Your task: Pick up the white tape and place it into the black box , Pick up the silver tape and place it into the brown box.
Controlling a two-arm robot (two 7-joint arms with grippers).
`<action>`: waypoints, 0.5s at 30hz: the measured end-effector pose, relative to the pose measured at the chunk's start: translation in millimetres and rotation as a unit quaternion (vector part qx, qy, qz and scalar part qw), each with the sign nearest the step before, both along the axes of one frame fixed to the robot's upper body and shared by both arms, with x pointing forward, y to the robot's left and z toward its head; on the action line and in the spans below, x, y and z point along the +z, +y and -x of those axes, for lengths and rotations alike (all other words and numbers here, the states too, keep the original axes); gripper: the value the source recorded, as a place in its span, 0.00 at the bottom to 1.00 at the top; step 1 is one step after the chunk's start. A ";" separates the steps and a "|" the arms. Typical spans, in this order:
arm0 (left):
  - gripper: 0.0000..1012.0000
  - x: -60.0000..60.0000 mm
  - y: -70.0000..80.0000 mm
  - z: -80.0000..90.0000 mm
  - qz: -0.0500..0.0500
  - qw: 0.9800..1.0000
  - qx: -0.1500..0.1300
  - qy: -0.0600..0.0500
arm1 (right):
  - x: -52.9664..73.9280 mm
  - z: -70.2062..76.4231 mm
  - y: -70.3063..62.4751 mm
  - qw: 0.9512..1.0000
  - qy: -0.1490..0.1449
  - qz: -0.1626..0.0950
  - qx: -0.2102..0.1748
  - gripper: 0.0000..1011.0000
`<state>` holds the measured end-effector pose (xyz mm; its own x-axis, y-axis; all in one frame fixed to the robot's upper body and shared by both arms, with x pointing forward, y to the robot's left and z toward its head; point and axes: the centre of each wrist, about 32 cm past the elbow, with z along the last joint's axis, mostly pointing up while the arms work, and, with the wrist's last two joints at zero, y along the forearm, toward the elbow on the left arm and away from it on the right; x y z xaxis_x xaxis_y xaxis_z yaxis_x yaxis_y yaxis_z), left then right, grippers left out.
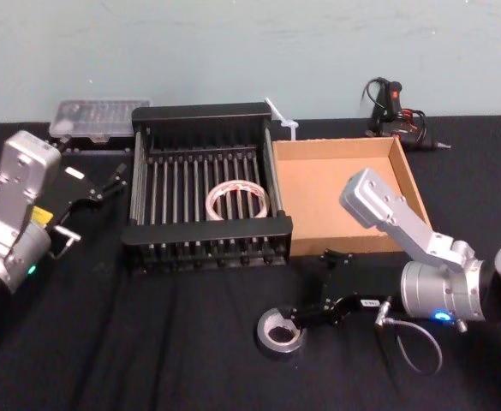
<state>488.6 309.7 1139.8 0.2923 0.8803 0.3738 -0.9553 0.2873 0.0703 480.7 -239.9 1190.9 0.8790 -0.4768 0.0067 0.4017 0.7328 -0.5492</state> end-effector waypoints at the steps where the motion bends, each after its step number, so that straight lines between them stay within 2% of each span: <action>1: 0.99 0.0 0.0 0.0 0.000 1.000 0.000 0.000 | -0.7 -0.3 0.7 1.000 0.001 0.002 0.002 0.99; 15: 0.99 0.0 0.0 0.0 0.000 1.000 0.000 0.000 | -4.8 -0.4 6.0 1.000 0.008 0.021 0.016 0.99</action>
